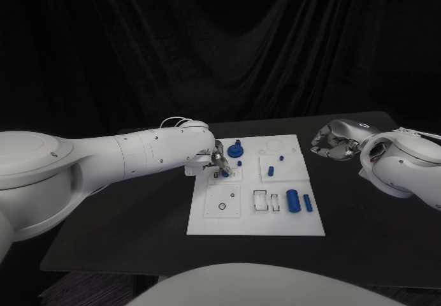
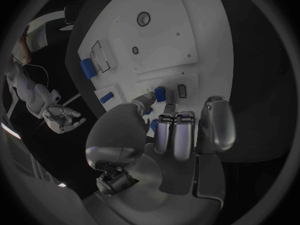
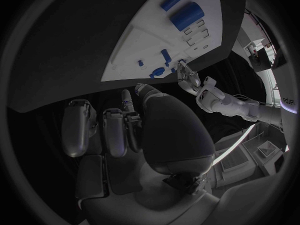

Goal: Assemble the parts on the task board

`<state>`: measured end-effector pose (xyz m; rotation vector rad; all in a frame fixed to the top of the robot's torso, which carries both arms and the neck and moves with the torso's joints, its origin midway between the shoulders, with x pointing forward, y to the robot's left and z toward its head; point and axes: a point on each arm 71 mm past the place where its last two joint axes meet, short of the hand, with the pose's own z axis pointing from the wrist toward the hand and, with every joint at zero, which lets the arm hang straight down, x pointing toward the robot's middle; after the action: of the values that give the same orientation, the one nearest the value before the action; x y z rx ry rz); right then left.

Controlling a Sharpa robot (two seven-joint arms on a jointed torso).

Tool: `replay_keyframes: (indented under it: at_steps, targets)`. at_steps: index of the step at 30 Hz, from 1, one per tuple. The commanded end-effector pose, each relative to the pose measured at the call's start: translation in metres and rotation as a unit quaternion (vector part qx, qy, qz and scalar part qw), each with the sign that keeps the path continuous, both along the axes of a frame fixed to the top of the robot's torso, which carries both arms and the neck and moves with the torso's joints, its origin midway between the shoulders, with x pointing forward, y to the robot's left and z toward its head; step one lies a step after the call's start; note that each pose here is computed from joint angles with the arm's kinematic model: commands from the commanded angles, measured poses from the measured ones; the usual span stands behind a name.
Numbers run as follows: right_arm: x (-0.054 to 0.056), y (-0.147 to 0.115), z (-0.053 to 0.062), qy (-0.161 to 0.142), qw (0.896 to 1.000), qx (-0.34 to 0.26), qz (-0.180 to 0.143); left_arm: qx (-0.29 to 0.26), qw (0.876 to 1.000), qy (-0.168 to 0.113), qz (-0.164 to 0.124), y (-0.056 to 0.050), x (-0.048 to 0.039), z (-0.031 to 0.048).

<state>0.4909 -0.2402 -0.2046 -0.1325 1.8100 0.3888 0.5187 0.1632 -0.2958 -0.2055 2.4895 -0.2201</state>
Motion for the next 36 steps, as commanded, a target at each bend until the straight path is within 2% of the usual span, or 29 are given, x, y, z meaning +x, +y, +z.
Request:
replay_keyframes:
  at_steps: [1,19,26,30,33,36]
  targets:
    - [0.0,-0.001,-0.002,0.006,1.0,-0.006,-0.008,-0.015,1.0,-0.002,-0.007,-0.004,-0.0027,-0.0036]
    - [-0.001,-0.002,-0.003,0.017,1.0,-0.015,-0.011,-0.018,1.0,-0.004,-0.002,0.0,-0.0044,-0.0072]
    - [-0.001,-0.004,-0.004,0.019,1.0,-0.016,-0.012,-0.025,0.999,-0.021,0.013,0.006,-0.007,-0.0053]
    - [-0.002,-0.006,-0.003,0.018,1.0,-0.015,-0.014,-0.057,0.997,-0.058,0.015,0.009,-0.0122,0.0011]
    - [-0.002,-0.007,-0.002,0.012,1.0,-0.01,-0.011,-0.082,0.99,-0.118,-0.006,0.012,-0.0166,0.0127]
    - [-0.003,-0.008,0.0,0.002,1.0,-0.002,-0.006,-0.095,0.983,-0.156,-0.019,0.015,-0.019,0.0264]
